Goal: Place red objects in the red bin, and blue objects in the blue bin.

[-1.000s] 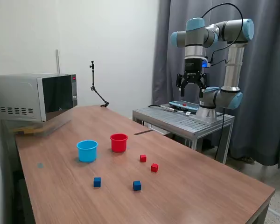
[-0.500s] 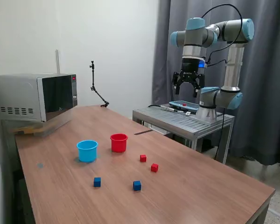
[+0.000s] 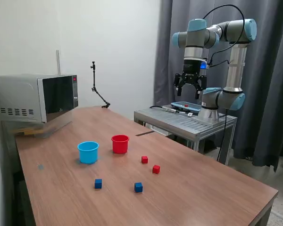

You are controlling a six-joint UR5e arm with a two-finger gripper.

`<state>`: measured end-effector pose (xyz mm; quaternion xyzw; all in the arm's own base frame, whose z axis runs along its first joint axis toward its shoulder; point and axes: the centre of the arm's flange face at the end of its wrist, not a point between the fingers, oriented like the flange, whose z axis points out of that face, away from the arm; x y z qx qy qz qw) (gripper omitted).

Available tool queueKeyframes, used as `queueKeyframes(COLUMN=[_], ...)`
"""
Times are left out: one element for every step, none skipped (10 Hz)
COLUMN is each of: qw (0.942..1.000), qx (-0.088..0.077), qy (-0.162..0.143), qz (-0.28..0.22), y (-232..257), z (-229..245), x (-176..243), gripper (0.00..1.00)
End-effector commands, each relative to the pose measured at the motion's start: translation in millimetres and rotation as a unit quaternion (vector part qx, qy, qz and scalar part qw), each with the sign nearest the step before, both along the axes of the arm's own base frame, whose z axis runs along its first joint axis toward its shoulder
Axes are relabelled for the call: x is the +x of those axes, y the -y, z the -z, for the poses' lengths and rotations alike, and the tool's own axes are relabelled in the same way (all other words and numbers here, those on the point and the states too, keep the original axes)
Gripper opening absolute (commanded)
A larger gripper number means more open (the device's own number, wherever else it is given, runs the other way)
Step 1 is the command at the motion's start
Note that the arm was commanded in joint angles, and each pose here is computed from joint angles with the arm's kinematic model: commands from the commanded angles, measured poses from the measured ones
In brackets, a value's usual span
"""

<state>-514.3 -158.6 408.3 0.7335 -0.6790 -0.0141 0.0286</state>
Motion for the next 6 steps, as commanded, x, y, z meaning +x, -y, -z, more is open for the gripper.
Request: queueKeyframes(qw=[0.9998,0.9998,0.9999,0.9999,0.9998,0.9998], qx=[-0.001,0.002,0.003,0.001,0.003,0.002], qy=[-0.019,-0.019,-0.015,-0.012,-0.020,-0.019], qz=[-0.003,-0.006,-0.003,-0.001,-0.002,-0.002], y=[1,3,-1,-2,-1,0], z=[-7,-7,-3,3,-1,4], x=[-4,-3,-7,-20,-37,-60], gripper=[1.00,1.00,1.00,1.00,1.00,1.00])
